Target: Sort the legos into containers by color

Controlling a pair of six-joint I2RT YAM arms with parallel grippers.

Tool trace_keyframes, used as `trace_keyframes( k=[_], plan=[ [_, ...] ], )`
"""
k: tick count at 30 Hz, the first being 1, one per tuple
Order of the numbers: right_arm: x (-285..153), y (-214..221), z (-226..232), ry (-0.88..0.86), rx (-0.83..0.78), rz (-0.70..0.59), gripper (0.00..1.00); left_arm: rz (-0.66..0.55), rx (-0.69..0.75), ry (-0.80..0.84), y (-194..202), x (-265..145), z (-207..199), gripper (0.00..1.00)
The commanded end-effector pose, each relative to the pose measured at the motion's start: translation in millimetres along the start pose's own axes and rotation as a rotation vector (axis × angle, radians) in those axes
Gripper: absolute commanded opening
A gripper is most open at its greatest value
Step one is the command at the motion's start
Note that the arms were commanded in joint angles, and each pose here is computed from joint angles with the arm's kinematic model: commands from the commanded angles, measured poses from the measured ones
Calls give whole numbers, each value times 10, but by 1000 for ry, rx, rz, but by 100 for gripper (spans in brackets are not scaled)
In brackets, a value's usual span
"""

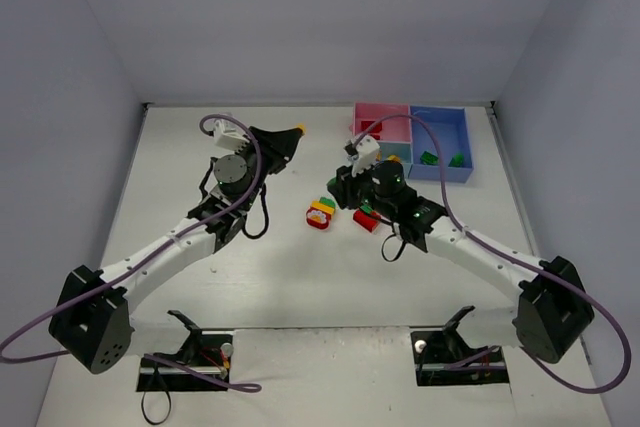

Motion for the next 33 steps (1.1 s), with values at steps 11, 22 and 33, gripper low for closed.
trace_keyframes(
  k=[11,22,33],
  plan=[
    [-553,229,-2400,800,353,110,0,80,344,110,-42,-247,-57,0],
    [-129,626,-3160,828,518,217,33,282,706,173,57,-567,110,0],
    [-328,226,-2982,758,478,128,77,411,646,159,325,-143,81,0]
  ],
)
Point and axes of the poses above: each gripper's point midway between its finger pads, its own x axis out along the fingers, its own z axis along the line the jaws close on, y = z × x, the point moved 5 cm from there along -x, back along the fingers, and after that the axes turned 9 degrees about -x, right-handed, at the moved point
